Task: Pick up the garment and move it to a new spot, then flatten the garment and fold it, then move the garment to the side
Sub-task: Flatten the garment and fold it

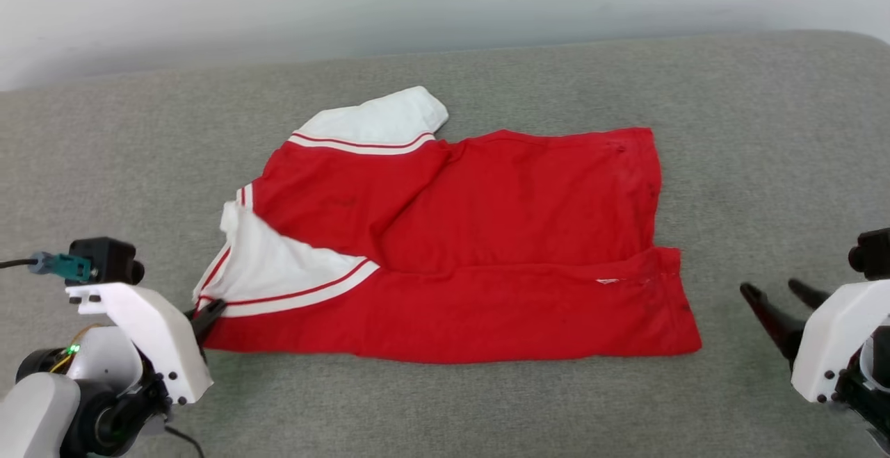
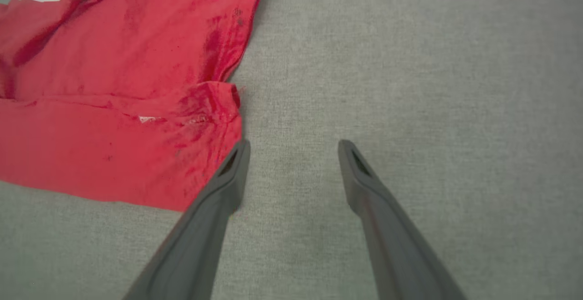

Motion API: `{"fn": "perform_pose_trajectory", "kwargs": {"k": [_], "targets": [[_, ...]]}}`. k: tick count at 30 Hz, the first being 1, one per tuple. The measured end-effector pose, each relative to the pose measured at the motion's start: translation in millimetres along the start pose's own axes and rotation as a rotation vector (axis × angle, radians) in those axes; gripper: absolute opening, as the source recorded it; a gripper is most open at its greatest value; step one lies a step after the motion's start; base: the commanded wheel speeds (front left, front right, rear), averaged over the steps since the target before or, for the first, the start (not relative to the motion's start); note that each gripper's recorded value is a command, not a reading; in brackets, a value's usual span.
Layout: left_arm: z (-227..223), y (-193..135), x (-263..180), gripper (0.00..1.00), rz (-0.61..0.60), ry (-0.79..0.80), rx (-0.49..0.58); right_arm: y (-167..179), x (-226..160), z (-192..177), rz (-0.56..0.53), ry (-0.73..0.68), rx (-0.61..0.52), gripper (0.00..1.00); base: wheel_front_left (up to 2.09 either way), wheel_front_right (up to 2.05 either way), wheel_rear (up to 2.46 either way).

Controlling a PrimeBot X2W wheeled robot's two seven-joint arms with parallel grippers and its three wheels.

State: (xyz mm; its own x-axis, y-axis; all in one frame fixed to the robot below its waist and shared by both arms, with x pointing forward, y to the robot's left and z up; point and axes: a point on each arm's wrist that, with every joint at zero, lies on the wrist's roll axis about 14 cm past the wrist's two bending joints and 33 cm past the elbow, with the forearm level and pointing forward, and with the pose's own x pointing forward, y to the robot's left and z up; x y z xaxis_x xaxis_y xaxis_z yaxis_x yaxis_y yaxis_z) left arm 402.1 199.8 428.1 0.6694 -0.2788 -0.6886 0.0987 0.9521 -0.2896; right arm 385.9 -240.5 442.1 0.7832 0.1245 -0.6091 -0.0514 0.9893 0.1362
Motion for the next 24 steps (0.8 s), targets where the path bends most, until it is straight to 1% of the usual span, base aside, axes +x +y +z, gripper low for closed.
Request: {"fn": "perform_pose_trajectory", "kwargs": {"k": [3,7,13,18,19,20,21,24], "targets": [[6,-8,-3,0.00,-0.023,-0.028,0.006,8,7,-17,0.033,0.139,0.026,1.00,0.00,0.00,0.00],[11,-14,-2,0.00,-0.036,-0.045,0.019,28,19,-29,0.089,0.246,0.036,1.00,0.00,0.00,0.00],[9,-12,4,0.00,-0.028,-0.034,0.020,50,41,-51,0.147,0.358,0.052,1.00,0.00,0.00,0.00],[5,-8,8,0.00,-0.016,-0.020,0.007,62,53,-60,0.190,0.411,0.078,1.00,0.00,0.00,0.00],[5,-7,8,0.00,-0.013,-0.020,0.003,63,54,-61,0.193,0.413,0.081,0.45,0.00,0.00,0.00],[4,-8,9,0.00,-0.014,-0.020,0.001,62,54,-61,0.192,0.409,0.079,0.09,0.00,0.00,0.00],[4,-8,8,0.00,-0.013,-0.020,0.000,62,55,-61,0.191,0.406,0.079,0.00,0.00,0.00,0.00],[4,-7,6,0.00,-0.010,-0.026,-0.001,64,55,-57,0.201,0.385,0.073,0.00,0.00,0.00,0.00]]}}
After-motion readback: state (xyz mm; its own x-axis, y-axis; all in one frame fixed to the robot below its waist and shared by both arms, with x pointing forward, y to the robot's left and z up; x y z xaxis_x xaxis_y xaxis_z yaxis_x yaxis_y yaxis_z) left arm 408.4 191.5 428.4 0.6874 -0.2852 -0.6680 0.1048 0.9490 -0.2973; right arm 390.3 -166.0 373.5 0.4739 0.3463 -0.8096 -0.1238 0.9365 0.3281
